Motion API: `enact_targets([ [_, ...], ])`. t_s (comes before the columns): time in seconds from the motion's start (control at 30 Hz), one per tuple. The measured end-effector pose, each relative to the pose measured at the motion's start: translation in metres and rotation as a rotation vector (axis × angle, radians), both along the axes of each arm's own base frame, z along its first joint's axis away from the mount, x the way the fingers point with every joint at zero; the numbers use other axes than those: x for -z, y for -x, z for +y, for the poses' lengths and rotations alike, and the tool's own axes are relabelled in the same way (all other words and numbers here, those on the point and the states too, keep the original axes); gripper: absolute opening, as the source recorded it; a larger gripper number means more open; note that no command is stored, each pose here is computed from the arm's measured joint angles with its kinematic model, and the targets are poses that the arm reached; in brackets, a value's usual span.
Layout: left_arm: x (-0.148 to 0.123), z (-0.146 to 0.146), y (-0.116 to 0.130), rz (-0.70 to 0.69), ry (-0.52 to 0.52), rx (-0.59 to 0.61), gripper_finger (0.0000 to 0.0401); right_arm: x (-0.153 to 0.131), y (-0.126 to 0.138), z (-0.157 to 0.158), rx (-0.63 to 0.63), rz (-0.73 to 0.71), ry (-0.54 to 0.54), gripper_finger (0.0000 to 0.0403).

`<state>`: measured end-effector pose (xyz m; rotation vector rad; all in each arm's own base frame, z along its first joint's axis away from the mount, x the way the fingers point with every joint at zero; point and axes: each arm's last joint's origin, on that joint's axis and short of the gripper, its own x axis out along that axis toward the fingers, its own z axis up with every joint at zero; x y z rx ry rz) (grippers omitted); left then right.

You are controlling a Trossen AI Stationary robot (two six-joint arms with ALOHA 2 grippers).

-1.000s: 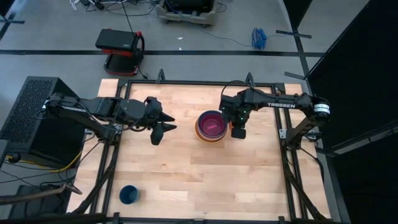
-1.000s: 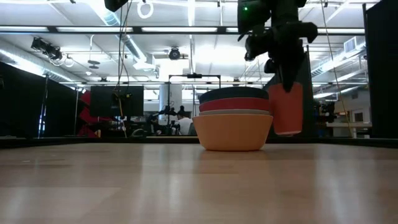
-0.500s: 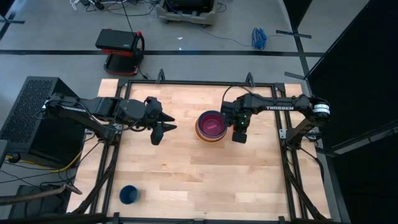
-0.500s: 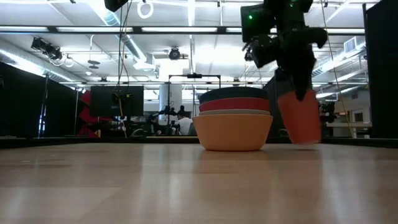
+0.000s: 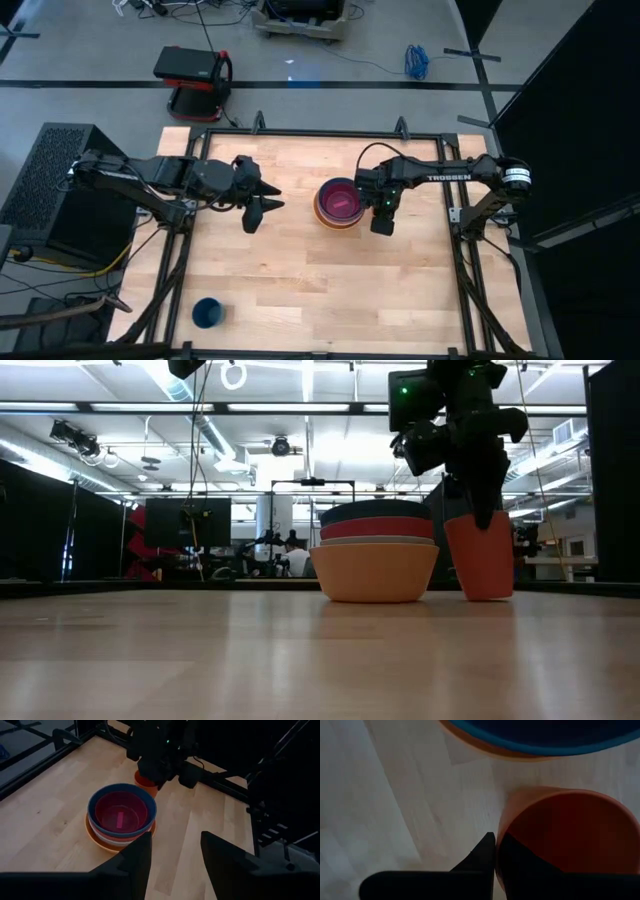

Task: Nest bowls inside each other
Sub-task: Move the orange cup to the right side of the stacked bowls, then move the blue cup to the left side of the stacked bowls

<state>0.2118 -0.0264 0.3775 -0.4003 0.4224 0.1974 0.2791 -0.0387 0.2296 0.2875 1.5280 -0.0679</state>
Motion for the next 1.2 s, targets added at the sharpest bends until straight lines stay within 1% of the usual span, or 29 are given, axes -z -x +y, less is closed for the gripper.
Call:
enact_targets([
  [0.37, 0.000, 0.000, 0.000, 0.000, 0.000, 0.000, 0.0158, 0.000, 0.000, -0.002, 0.020, -0.010, -0.023, 0.0043],
  [0.6, 0.000, 0.000, 0.000, 0.000, 0.000, 0.000, 0.0158, 0.000, 0.002, -0.005, 0.040, 0.007, -0.022, 0.0114],
  [0.77, 0.000, 0.000, 0.000, 0.001, 0.000, 0.000, 0.0158, 0.000, 0.004, -0.005, 0.044, 0.026, -0.025, 0.0148],
  [1.2, 0.003, 0.000, 0.001, 0.029, -0.005, -0.004, 0.0158, -0.051, 0.036, -0.008, 0.163, -0.172, -0.033, 0.0148],
])
